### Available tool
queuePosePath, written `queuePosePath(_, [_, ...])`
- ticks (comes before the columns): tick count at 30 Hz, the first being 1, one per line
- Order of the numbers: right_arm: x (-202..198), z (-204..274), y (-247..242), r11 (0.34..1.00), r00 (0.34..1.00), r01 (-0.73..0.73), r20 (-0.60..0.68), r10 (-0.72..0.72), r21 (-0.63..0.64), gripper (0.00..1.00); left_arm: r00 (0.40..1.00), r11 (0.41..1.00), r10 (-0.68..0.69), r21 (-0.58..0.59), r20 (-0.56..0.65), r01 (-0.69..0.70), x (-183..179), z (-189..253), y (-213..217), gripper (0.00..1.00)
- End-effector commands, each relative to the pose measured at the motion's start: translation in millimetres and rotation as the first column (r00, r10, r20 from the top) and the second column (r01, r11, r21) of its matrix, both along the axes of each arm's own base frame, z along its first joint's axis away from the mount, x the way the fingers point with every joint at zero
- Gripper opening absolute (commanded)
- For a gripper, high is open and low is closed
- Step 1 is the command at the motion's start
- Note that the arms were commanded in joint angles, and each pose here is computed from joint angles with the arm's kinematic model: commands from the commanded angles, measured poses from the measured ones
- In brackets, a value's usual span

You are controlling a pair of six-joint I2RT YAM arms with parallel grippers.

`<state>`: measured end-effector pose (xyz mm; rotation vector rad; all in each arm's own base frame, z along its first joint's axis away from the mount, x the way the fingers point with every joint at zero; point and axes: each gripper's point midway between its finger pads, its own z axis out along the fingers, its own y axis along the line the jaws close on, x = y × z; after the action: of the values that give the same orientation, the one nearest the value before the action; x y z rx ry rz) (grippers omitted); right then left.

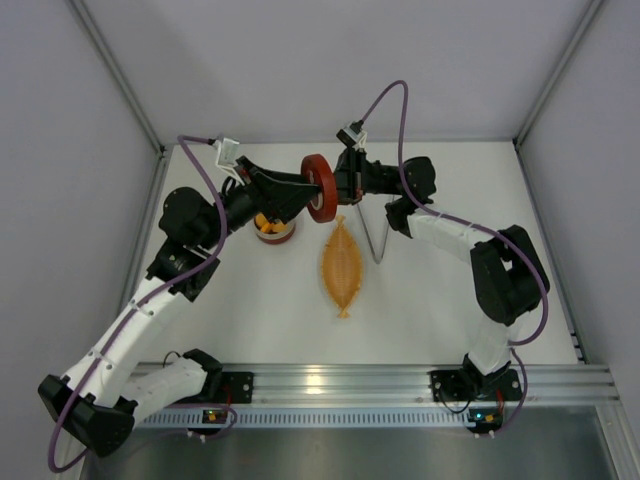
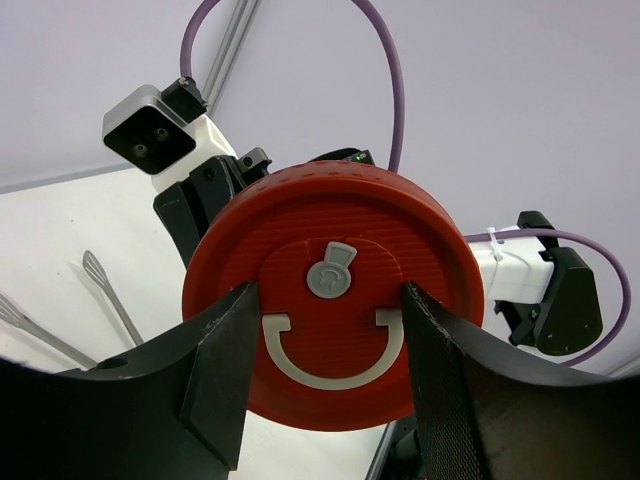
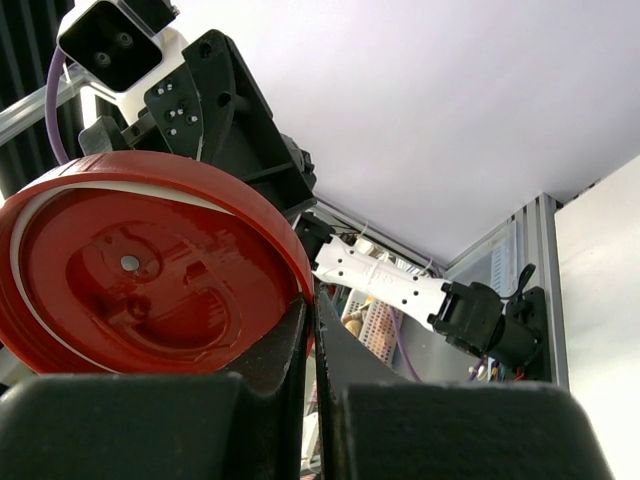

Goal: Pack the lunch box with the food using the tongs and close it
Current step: Pick up the box lid from the center of the board.

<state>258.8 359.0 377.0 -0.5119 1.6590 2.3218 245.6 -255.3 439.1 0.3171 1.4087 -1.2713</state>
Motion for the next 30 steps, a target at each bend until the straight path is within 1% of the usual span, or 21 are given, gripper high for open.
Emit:
queuePosePath(1, [-26.7,37.4,-1.7,0.997,0.991,-0.023,0.134,0.013,0.071,0.00,1.000,1.000,-0.005,0.002,0.026,0.005,-3.3,9.8,0.5,0.10])
queuePosePath(5, [-26.6,37.0,-1.6,0.997,0.991,-0.021,0.134,0.012,0.069,0.00,1.000,1.000,0.008,-0.001,0.028,-0.008,-3.4,11.9,3.1,0.05])
queuePosePath(8, [-26.7,37.4,-1.7,0.998,0.991,-0.018,0.136,0.008,0.068,0.05,0.999,1.000,0.017,-0.004,0.033,-0.017,-3.3,14.8,4.7,0.00])
queuePosePath(14, [-24.1,35.3,-0.2,0.999,0.990,0.001,0.138,-0.009,0.054,0.15,0.999,1.000,0.019,-0.006,0.035,-0.019,-5.2,19.1,5.7,0.00])
queuePosePath(18, [-23.5,34.5,0.1,0.999,0.990,0.010,0.141,-0.017,0.046,0.27,0.999,0.999,0.030,-0.015,0.045,-0.029,-6.8,23.1,8.6,0.00])
queuePosePath(20, [-21.1,31.7,1.5,0.999,0.992,0.021,0.126,-0.024,0.028,0.29,0.998,0.999,0.035,-0.018,0.051,-0.034,-8.3,25.2,10.3,0.00])
queuePosePath(21, [-21.5,31.8,1.2,0.999,0.989,0.031,0.145,-0.034,0.027,0.31,0.998,0.999,0.037,-0.019,0.053,-0.036,-8.9,25.8,11.0,0.00])
queuePosePath(23, [-18.7,28.4,2.6,0.999,0.991,0.046,0.125,-0.046,0.003,0.32,0.998,0.999,0.039,-0.021,0.058,-0.038,-9.4,27.7,11.6,0.00])
queuePosePath(24, [-19.0,29.4,2.1,0.998,0.988,0.058,0.145,-0.058,0.003,0.32,0.997,0.999,0.042,-0.021,0.059,-0.041,-9.9,28.4,12.5,0.00])
queuePosePath(26, [-16.7,27.2,2.9,0.997,0.986,0.079,0.146,-0.075,-0.016,0.33,0.997,0.999,0.047,-0.020,0.061,-0.046,-9.8,28.7,13.6,0.00])
queuePosePath(30, [-10.5,16.5,3.6,0.986,0.980,0.139,0.156,-0.124,-0.090,0.35,0.996,0.998,0.059,-0.018,0.068,-0.057,-10.3,31.0,15.9,0.00])
